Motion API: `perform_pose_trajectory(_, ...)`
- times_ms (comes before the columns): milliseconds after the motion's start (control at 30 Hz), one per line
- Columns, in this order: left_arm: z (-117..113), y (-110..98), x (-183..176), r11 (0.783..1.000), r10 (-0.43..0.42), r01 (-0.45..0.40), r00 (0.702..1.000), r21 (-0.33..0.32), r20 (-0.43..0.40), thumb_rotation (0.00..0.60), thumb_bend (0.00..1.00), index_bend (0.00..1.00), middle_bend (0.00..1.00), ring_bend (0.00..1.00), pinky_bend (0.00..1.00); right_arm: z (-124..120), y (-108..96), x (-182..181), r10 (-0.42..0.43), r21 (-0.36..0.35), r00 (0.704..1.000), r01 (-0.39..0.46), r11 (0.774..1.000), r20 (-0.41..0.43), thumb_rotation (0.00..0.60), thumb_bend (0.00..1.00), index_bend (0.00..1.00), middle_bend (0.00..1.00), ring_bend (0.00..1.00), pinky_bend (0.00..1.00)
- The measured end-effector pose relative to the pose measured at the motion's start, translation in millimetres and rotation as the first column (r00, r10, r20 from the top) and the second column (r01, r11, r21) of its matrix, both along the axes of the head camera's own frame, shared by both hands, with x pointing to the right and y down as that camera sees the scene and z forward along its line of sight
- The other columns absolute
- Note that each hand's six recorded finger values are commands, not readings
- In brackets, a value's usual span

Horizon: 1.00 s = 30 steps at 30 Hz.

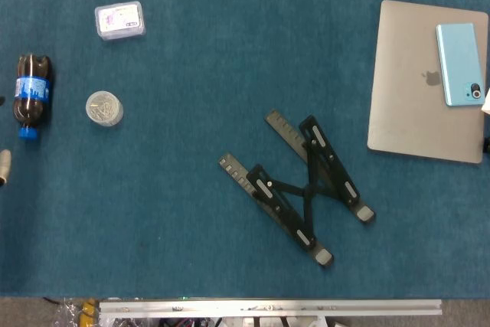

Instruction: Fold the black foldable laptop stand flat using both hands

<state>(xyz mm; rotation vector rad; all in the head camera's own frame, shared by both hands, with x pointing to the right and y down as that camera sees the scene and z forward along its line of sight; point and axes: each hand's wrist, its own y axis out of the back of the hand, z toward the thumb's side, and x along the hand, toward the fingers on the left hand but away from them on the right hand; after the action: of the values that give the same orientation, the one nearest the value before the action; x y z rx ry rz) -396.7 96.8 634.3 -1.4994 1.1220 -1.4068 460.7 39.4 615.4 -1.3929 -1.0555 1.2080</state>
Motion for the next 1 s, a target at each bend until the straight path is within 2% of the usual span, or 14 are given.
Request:
perform_pose_trajectory(300,-1,-1,0,1.0,0.001,-0.001,1.0,0.002,-0.001,0.6,0.41,0.13,0.1,0.11,0.07,1,-1,-5,-0.017,-0.012,0.999,0.018,1.0,0.04,0.6,0.01,0.0,0.07,0.0,0.13)
perform_pose_trajectory(500,0,-3,4,1.0,0.012,-0.012,1.0,-0.006,-0.006,0.6,0.41,0.13,0.1,0.11,0.07,2,-6,-17,-0.061,-0.041,0.994,0.065,0.997,0.087,0.6,0.01,0.0,0.07,0.0,0.13)
perform_pose_trajectory(667,0,-5,4,1.0,0.01,-0.01,1.0,-0.012,-0.01,0.6,0.41,0.13,0.1,0.11,0.07,5,-14,-35,-0.101,-0.078,0.981,0.115,0.99,0.166,0.6,0.01,0.0,0.07,0.0,0.13)
perform_pose_trajectory(800,-1,-6,4,1.0,0.01,-0.01,1.0,-0.01,-0.014,0.6,0.41,0.13,0.1,0.11,0.07,7,-21,-56,-0.132,-0.12,0.952,0.17,0.978,0.275,0.6,0.01,0.0,0.07,0.0,0.13)
perform_pose_trajectory(900,-1,-6,3,1.0,0.008,-0.009,1.0,-0.01,-0.014,0.6,0.41,0.13,0.1,0.11,0.07,8,-24,-74,-0.146,-0.155,0.916,0.217,0.964,0.373,0.6,0.01,0.0,0.07,0.0,0.13)
perform_pose_trajectory(1000,-3,-5,1,1.0,0.002,-0.002,1.0,-0.009,-0.014,0.6,0.41,0.13,0.1,0.11,0.07,10,-25,-91,-0.144,-0.198,0.868,0.265,0.944,0.476,0.6,0.01,0.0,0.07,0.0,0.13)
